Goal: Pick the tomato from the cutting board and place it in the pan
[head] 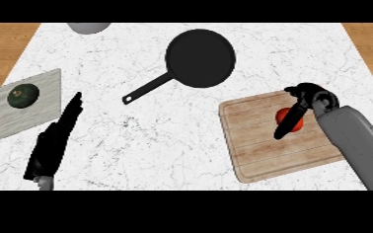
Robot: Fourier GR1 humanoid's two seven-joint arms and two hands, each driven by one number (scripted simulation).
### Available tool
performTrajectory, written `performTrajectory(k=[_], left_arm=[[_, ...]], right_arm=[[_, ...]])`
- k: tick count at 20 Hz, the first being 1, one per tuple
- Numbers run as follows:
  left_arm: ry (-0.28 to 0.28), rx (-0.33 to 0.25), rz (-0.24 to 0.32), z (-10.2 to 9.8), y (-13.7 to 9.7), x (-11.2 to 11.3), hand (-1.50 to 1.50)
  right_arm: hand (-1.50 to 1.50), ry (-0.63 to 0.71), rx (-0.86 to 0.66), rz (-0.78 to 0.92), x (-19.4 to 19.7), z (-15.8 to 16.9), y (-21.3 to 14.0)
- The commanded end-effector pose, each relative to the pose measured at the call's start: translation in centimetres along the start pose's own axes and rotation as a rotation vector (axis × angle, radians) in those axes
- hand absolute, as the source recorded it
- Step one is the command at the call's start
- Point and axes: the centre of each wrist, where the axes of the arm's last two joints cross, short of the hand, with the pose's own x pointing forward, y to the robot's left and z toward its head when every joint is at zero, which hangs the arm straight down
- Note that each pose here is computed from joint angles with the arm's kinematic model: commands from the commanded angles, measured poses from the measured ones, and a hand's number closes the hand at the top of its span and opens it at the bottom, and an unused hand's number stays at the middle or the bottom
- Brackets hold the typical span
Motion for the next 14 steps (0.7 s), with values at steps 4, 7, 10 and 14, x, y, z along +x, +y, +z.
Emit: performTrajectory(k=[4, 7, 10, 14], left_arm=[[0.001, -0.011, -0.004, -0.3, -0.7, 0.4, 0.0], [-0.007, -0.002, -0.015, 1.7, -0.4, -0.9, 0.0], [-0.006, -0.004, 0.001, -0.1, -1.0, 0.1, 0.0], [-0.001, 0.011, -0.004, 0.6, -0.2, -1.0, 0.0]], right_arm=[[-1.5, 0.121, 0.008, 0.029, 1.4, -1.2, 2.5], [-1.5, 0.089, 0.014, -0.011, -0.7, -2.0, 1.2], [1.5, 0.044, -0.048, -0.036, 1.7, -3.0, 2.4], [1.5, 0.033, -0.01, -0.092, -1.3, -3.1, 2.8]])
